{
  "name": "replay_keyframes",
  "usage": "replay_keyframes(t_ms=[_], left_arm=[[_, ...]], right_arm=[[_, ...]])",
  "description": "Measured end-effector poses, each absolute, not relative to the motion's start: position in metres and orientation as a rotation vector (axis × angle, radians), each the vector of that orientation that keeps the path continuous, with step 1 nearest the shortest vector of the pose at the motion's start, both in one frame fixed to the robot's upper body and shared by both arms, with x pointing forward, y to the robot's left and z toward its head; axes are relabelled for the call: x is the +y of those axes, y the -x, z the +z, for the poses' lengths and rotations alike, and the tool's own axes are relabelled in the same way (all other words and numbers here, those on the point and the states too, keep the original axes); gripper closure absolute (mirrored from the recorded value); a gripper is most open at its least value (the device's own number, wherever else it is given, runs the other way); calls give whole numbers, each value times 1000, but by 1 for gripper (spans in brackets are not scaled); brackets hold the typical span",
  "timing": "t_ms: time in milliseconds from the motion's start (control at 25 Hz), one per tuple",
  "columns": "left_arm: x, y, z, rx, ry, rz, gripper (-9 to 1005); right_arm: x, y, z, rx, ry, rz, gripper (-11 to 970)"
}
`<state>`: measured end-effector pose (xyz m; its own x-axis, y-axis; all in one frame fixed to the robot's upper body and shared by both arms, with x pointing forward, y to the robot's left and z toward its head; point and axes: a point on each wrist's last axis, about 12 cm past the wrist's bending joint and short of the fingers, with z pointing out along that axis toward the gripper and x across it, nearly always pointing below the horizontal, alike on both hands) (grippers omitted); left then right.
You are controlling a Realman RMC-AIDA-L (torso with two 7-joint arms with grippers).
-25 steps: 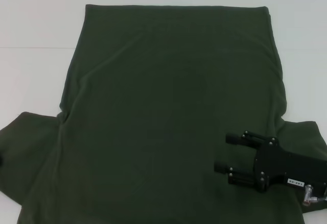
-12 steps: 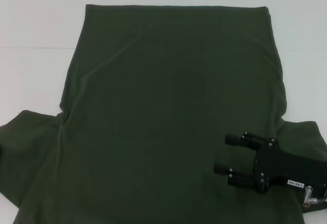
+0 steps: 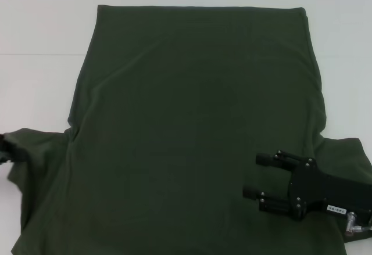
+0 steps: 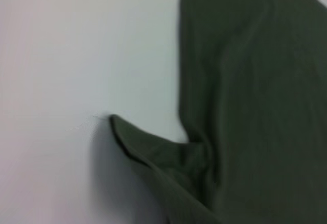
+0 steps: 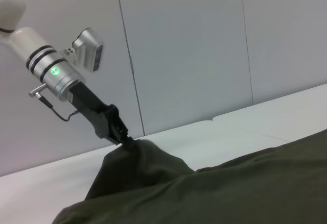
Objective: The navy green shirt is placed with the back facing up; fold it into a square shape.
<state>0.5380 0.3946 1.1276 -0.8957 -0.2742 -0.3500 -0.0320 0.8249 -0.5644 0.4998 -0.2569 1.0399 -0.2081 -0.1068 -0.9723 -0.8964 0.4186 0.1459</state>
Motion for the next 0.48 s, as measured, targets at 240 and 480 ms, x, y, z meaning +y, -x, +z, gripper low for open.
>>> replay_keyframes(t_ms=[240, 480], left_arm=[[366, -545, 1131, 2518, 134, -946, 965], [326, -556, 1131, 2474, -3, -1064, 963]], right_arm=[[-257, -500, 1040, 1621, 899, 941, 157], [-256, -499, 1040, 1619, 898, 945, 157]])
